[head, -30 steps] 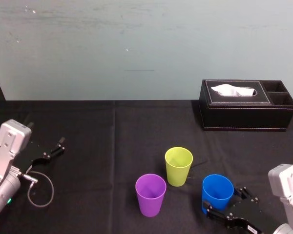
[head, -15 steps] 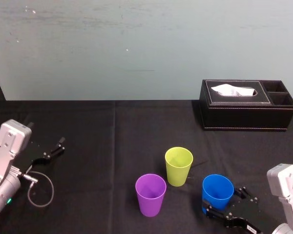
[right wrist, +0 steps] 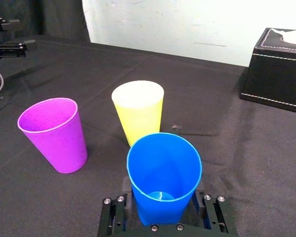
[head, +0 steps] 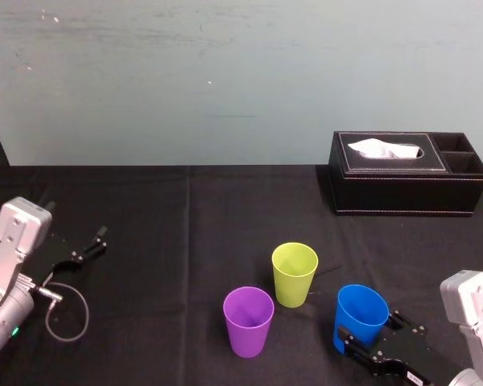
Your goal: Stack the three plastic cups sequentially using one hand.
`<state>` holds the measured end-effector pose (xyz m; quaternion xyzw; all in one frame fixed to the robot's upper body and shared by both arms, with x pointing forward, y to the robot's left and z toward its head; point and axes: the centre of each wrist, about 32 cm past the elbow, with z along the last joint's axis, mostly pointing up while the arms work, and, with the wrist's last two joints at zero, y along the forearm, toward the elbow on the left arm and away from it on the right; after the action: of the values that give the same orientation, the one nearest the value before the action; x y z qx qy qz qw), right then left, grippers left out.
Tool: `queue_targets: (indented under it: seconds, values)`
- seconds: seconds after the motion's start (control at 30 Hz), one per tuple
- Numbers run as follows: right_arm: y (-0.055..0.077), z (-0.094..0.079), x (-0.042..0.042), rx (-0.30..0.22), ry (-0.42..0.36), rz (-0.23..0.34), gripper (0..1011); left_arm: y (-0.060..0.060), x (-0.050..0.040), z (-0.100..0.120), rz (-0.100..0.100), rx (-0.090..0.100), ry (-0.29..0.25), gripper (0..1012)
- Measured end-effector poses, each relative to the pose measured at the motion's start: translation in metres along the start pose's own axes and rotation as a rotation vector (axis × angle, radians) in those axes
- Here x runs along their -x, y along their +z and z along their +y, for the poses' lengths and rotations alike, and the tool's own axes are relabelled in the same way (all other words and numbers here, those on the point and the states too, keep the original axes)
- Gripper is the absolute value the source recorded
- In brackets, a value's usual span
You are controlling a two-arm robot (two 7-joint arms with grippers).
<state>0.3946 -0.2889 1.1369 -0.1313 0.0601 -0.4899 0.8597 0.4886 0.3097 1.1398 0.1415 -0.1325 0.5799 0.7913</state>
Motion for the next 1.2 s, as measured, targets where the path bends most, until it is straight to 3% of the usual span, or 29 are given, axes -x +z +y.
queue_targets:
  seconds: [0.27, 0.5, 0.83, 1.2]
  values:
    - [0.006, 0.0, -0.0005, -0.015, 0.009, -0.016, 707, 0.0, 0.0, 0.0, 0.0, 0.0, 0.0, 1000]
    - [0.034, 0.006, -0.011, -0.026, 0.025, -0.048, 707, 0.0, 0.0, 0.0, 0.0, 0.0, 0.0, 1000]
    - [0.09, 0.027, -0.0305, -0.036, 0.075, -0.073, 707, 0.0, 0.0, 0.0, 0.0, 0.0, 0.0, 1000]
    - [0.117, 0.065, -0.0388, -0.011, 0.115, -0.078, 707, 0.0, 0.0, 0.0, 0.0, 0.0, 0.0, 1000]
